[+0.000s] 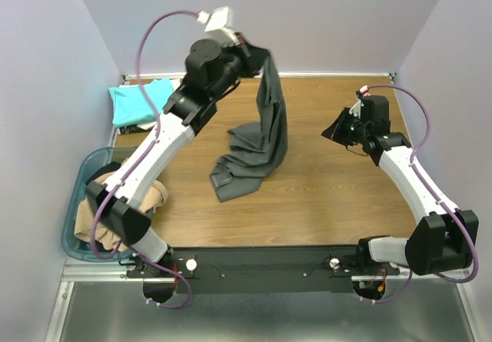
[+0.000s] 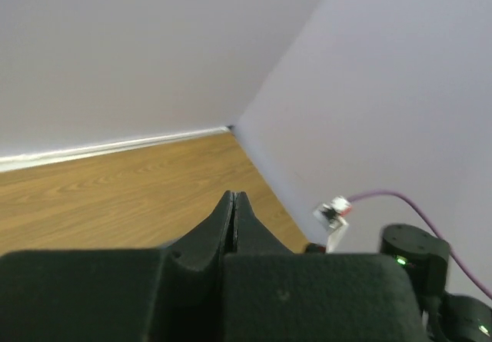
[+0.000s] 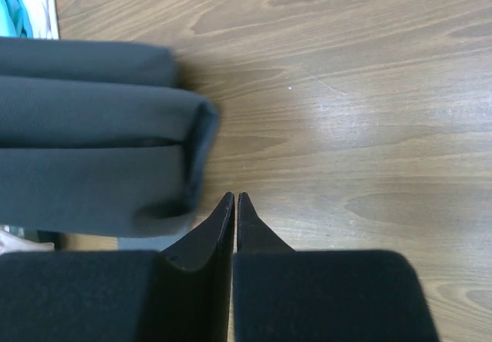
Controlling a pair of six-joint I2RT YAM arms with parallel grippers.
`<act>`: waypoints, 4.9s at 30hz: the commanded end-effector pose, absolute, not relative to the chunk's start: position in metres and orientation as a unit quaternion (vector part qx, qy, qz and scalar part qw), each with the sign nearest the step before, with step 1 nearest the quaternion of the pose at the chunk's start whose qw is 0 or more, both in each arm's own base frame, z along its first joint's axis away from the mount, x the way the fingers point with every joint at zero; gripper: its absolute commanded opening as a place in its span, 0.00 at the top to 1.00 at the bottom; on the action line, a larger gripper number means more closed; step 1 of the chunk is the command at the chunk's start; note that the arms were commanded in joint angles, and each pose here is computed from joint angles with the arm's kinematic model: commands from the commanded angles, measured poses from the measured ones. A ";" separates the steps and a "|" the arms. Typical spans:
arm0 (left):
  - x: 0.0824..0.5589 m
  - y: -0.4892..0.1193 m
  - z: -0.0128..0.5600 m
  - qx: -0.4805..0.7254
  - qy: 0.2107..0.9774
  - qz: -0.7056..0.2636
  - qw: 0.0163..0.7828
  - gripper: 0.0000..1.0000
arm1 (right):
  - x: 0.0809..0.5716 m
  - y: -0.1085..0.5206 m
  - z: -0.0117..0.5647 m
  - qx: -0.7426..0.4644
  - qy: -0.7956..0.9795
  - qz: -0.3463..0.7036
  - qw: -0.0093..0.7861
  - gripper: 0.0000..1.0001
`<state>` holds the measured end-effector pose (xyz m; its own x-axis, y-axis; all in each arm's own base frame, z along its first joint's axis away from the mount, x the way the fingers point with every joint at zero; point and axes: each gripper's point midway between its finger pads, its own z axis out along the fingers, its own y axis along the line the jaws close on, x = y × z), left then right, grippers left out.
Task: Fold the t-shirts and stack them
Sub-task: Flatten the tshirt out
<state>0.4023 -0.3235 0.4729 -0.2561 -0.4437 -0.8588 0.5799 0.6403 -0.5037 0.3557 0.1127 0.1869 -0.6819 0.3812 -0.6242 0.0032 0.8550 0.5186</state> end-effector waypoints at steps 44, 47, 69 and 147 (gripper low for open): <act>0.431 -0.038 0.309 -0.162 0.768 -0.154 0.600 1.00 | 0.241 0.406 0.012 -0.273 0.923 0.185 0.199 0.48; 0.429 -0.037 0.309 -0.162 0.769 -0.152 0.600 1.00 | 0.249 0.396 0.005 -0.274 0.926 0.153 0.212 0.48; 0.416 0.009 0.367 -0.153 0.749 -0.084 0.639 1.00 | 0.268 0.212 0.077 -0.133 0.944 -0.060 0.296 1.00; 0.349 -0.011 0.216 -0.147 0.833 -0.116 0.520 1.00 | 0.364 0.184 0.053 -0.051 0.951 0.108 0.284 0.92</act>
